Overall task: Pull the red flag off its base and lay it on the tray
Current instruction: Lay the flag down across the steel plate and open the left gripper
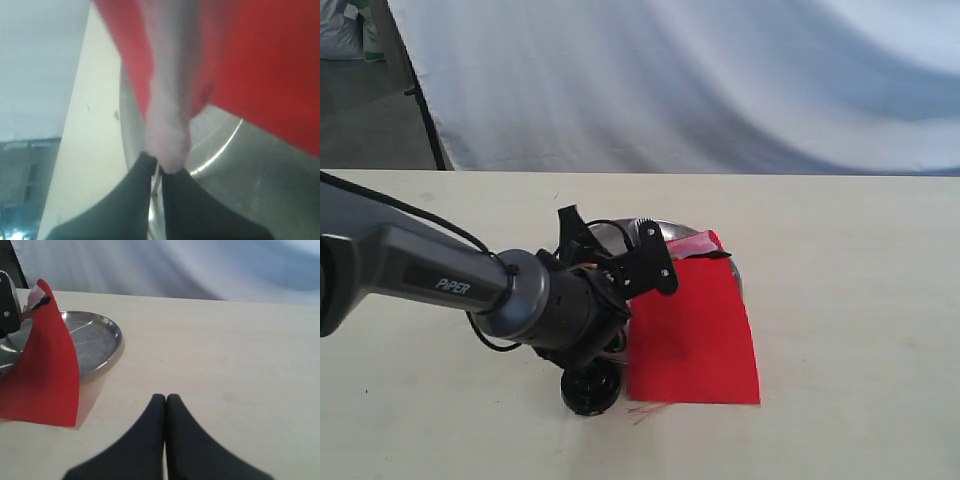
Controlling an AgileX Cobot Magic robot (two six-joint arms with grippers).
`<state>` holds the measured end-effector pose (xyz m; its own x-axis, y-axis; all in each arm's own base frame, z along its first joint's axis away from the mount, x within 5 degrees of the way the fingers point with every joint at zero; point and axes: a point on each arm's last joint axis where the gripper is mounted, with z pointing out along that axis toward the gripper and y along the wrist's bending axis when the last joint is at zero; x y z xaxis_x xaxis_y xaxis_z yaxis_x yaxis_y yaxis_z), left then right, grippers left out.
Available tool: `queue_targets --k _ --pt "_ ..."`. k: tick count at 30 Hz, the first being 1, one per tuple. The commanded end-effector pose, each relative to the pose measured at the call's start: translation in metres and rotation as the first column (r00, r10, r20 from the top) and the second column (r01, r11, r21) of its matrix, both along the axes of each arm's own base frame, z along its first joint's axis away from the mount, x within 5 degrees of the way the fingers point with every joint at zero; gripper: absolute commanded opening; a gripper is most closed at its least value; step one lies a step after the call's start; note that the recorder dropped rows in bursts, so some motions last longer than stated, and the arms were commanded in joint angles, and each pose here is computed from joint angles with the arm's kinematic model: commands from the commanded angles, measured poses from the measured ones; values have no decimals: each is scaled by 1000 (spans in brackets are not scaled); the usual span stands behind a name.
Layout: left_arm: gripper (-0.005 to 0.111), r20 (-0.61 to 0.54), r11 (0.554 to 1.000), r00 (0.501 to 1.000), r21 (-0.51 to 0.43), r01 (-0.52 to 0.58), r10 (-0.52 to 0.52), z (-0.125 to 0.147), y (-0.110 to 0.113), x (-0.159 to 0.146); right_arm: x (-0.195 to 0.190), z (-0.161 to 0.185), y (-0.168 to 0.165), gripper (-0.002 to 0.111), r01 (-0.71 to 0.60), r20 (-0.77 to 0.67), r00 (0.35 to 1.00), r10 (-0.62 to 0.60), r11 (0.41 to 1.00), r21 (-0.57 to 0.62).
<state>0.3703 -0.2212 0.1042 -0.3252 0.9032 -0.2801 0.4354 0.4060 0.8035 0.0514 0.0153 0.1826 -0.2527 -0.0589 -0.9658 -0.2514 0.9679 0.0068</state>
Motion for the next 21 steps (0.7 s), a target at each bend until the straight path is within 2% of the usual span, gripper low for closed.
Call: queue_targets --k 1,7,13,15,21 --pt "0 8 992 992 -28 -123 124 -1 2 8 0 -1 0 0 -2 4 1000 2 1000 1" --pt "0 -50 996 997 -69 -56 52 -10 -6 6 0 -1 0 0 -2 4 1000 2 1000 1" --pt "2 -67 996 997 -87 -35 29 -11 -9 6 0 -1 0 0 -2 4 1000 2 1000 1" --pt "7 -67 996 997 -87 -35 29 -11 -9 6 0 -1 0 0 -2 4 1000 2 1000 1" --pt "41 -89 994 996 -113 -15 5 -13 -12 5 0 -1 0 0 -2 4 1000 2 1000 1"
